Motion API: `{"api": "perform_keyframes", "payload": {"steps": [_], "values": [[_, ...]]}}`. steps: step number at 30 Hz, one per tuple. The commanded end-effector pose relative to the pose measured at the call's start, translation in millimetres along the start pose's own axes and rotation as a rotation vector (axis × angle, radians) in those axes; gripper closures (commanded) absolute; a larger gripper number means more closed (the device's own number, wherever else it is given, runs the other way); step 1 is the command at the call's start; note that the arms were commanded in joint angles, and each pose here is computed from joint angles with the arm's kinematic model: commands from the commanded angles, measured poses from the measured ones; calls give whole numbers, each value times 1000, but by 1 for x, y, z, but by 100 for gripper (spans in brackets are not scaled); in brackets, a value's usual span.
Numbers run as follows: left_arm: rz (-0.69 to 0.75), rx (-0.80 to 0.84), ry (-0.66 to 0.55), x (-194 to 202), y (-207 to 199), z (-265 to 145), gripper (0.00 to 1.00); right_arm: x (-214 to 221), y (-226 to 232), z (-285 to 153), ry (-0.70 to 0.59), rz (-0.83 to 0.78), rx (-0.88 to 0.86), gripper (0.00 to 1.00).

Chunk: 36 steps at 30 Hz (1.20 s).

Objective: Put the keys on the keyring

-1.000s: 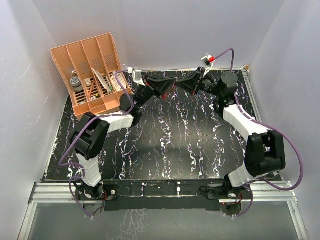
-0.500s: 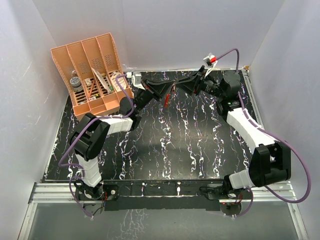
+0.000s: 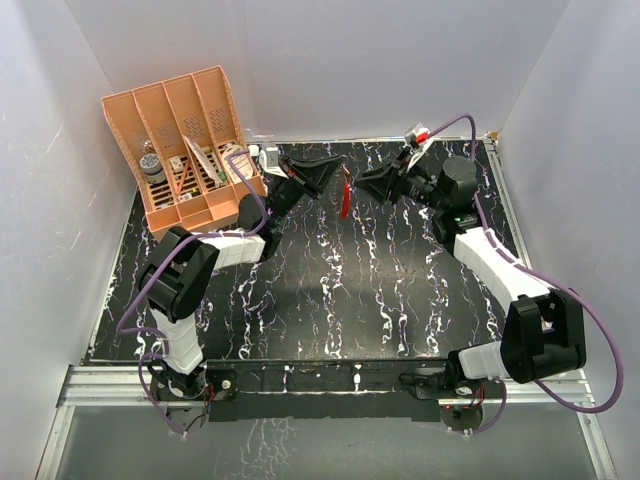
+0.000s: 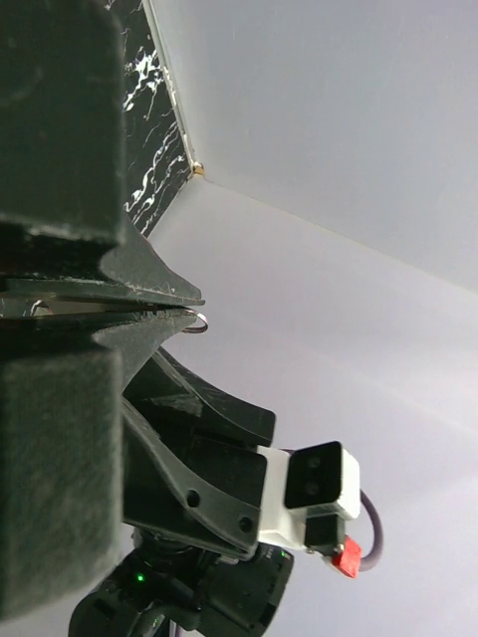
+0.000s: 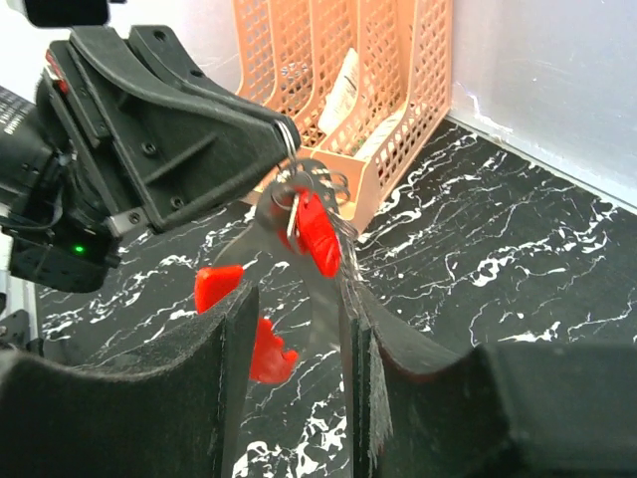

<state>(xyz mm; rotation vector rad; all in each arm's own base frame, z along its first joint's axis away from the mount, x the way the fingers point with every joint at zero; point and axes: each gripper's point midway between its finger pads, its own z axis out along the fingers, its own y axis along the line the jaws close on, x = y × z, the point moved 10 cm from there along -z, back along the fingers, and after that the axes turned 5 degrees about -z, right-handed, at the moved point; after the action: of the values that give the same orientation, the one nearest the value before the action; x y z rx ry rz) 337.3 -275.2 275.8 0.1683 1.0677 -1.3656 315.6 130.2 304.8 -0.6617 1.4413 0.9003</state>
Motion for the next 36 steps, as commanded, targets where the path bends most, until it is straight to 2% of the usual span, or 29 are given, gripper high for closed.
{"api": "perform_keyframes", "payload": {"steps": [1, 26, 36], "values": [[77, 176, -211, -48, -41, 10, 100, -10, 3, -2, -60, -121, 28, 63], [45, 184, -205, -45, -43, 12, 100, 5, 10, 35, -34, -150, -8, 62], [38, 185, -200, -43, -47, 8, 100, 5, 8, 43, -42, -181, 68, 65]]}}
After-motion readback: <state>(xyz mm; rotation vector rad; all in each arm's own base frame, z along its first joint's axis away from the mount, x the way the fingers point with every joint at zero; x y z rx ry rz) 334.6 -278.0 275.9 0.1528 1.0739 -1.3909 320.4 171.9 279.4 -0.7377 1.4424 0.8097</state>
